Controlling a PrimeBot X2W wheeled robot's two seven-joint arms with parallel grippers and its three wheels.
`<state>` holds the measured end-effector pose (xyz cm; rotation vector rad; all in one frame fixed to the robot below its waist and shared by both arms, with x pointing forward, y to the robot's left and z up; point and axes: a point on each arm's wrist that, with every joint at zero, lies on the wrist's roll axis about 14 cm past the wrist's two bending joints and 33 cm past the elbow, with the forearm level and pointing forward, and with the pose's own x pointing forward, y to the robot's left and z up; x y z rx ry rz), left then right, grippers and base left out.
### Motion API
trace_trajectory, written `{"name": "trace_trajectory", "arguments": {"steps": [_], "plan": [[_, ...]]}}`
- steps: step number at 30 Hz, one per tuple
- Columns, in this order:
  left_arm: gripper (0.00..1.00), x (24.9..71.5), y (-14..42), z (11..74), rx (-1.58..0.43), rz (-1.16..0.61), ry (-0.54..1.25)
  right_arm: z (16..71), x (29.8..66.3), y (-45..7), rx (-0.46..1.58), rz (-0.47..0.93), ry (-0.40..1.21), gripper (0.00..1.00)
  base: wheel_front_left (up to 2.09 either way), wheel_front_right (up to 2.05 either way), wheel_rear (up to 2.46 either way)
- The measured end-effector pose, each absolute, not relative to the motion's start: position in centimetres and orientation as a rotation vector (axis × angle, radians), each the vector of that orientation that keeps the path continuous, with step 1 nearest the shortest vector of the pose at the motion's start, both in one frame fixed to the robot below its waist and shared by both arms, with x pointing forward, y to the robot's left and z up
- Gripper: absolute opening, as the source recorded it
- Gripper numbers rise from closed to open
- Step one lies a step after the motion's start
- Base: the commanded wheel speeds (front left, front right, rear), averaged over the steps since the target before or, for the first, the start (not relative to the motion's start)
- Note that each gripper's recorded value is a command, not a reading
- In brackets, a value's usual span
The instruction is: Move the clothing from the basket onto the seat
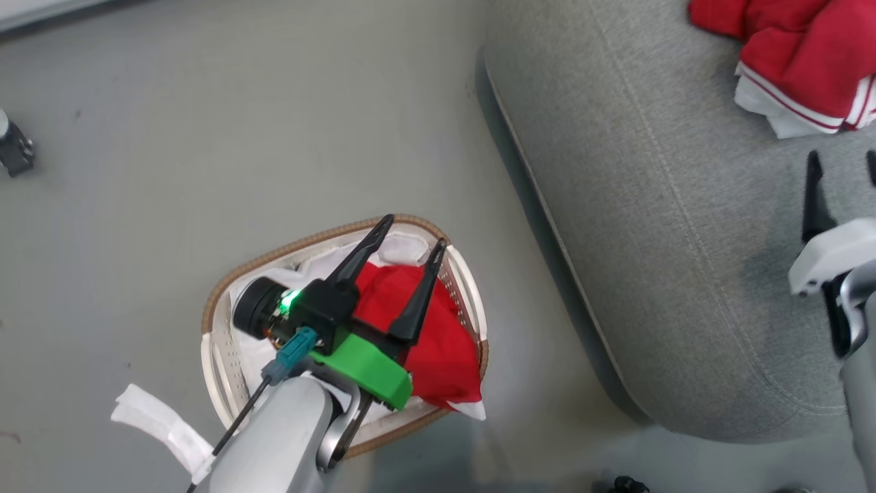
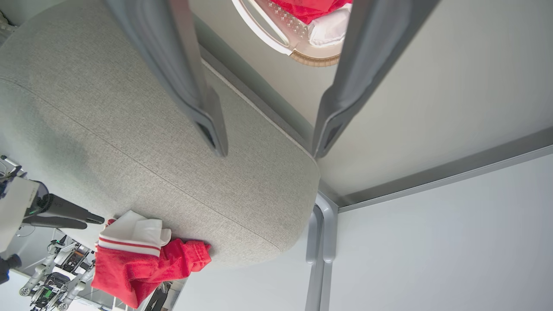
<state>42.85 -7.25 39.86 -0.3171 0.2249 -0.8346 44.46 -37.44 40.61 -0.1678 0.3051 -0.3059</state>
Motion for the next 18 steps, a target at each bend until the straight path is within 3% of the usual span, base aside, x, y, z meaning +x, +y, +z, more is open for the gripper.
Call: {"name": "trace_trajectory", "arguments": {"steps": [6, 18], "plan": [[1.0, 42.7, -5.1, 41.0, -0.301, -0.751, 0.211, 42.1, 42.7, -33.7, -0.146, -0.216, 0.25, 1.0, 0.0, 0.0, 0.0], [1.0, 42.5, 2.1, 42.1, -0.254, -0.502, 0.187, 48.4, 43.4, -24.9, -0.012, -0.041, 0.012, 1.0, 0.0, 0.0, 0.0]]}}
